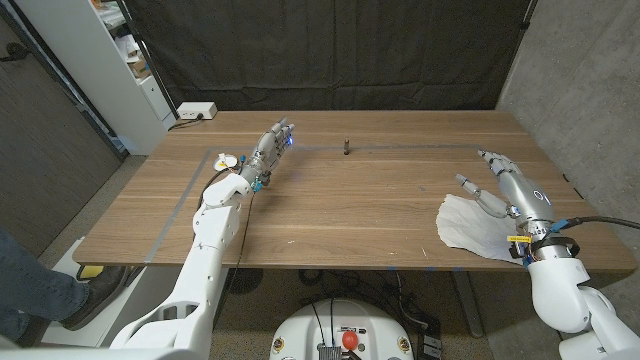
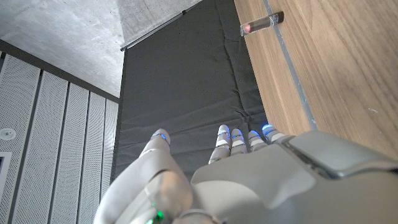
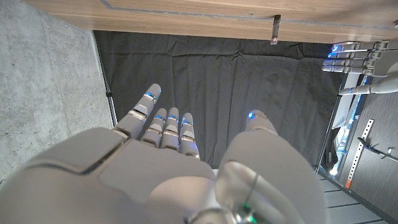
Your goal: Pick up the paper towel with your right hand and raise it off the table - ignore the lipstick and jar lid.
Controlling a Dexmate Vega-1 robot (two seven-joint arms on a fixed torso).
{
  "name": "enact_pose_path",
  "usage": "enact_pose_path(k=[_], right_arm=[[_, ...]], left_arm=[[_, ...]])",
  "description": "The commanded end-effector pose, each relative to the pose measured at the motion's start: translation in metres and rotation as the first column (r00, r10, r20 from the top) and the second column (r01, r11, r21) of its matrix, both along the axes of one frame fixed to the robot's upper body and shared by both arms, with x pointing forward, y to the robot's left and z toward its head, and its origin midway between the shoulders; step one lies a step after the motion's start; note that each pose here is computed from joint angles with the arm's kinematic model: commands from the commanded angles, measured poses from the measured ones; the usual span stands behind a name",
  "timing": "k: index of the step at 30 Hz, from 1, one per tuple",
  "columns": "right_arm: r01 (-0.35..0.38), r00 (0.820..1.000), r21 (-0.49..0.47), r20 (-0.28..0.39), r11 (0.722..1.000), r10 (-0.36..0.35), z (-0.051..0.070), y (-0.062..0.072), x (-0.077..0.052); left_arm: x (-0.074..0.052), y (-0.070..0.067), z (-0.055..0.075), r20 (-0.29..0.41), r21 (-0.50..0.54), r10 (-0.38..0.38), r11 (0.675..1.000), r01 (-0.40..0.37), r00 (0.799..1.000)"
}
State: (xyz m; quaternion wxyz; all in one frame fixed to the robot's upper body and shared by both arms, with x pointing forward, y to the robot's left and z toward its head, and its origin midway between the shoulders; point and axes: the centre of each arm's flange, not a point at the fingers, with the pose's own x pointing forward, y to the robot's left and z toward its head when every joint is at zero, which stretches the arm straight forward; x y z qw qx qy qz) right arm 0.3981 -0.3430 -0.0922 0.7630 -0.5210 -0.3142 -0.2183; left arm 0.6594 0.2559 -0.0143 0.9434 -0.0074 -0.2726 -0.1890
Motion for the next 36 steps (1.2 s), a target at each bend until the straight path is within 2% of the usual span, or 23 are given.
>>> enact_pose_path(k=[1, 22, 36], right_arm=[[0.012, 1.0, -0.017, -0.025, 1.0, -0.013, 0.0014, 0.0023, 0.0017], [0.036, 0.996, -0.033, -0.084, 0.999, -0.039, -0.0072, -0.0011, 0.0031], [0.055, 0.989, -0.065, -0.132, 0.996, -0.063, -0.0076, -0.0042, 0.0055]], left_arm=[[0.0042, 0.0014, 0.0003, -0.002, -0.008, -0.001, 1.0, 0.001, 1.0], [0.0092, -0.0044, -0.0024, -0.016, 0.001, -0.007, 1.0, 0.007, 1.0], [0.0094, -0.0063, -0.0042, -0.021, 0.0, -0.001, 1.0, 0.001, 1.0]])
